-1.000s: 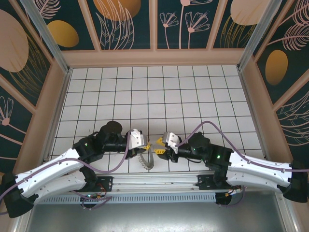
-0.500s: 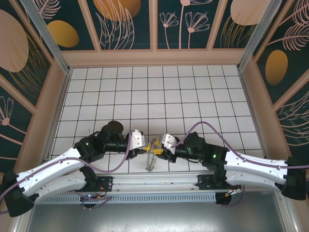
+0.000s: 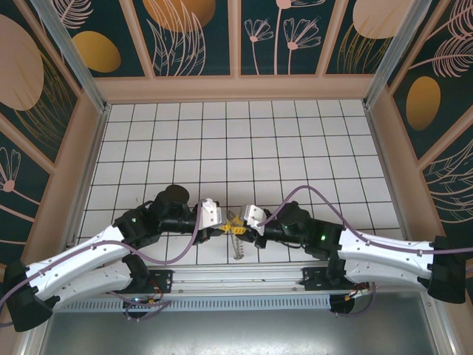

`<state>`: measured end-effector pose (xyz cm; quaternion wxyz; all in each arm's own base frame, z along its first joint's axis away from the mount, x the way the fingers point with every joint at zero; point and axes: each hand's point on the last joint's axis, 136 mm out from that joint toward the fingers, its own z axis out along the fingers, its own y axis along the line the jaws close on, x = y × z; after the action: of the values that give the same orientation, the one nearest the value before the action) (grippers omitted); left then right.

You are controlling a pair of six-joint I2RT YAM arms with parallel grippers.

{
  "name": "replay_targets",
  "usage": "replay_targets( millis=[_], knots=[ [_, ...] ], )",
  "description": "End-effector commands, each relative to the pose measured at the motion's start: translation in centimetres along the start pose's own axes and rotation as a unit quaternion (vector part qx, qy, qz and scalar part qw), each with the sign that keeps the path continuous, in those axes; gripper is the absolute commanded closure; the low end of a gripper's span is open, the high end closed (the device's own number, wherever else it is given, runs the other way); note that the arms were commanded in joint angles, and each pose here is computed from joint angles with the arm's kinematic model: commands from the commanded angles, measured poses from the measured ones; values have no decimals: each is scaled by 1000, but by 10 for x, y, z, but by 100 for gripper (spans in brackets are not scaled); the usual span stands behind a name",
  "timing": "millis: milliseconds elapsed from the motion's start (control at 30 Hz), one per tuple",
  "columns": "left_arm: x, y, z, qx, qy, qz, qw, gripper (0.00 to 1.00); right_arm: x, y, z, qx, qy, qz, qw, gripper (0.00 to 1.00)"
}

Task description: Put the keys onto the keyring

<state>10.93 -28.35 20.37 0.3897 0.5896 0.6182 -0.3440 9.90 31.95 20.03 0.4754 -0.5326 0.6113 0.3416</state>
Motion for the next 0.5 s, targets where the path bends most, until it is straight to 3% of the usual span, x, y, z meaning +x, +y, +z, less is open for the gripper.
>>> replay_targets(
  millis=[0, 333, 467],
  knots=[
    [-20, -4, -3, 12, -32, 18, 999, 100, -29, 0, 0, -3, -39, -18, 999, 77],
    [-20, -4, -3, 13, -31, 17, 999, 100, -35, 3, 1, -10, -46, -26, 999, 84],
    [-19, -5, -2, 15, -30, 13, 999, 100, -36, 6, 1, -20, -50, -31, 998, 95]
  ],
)
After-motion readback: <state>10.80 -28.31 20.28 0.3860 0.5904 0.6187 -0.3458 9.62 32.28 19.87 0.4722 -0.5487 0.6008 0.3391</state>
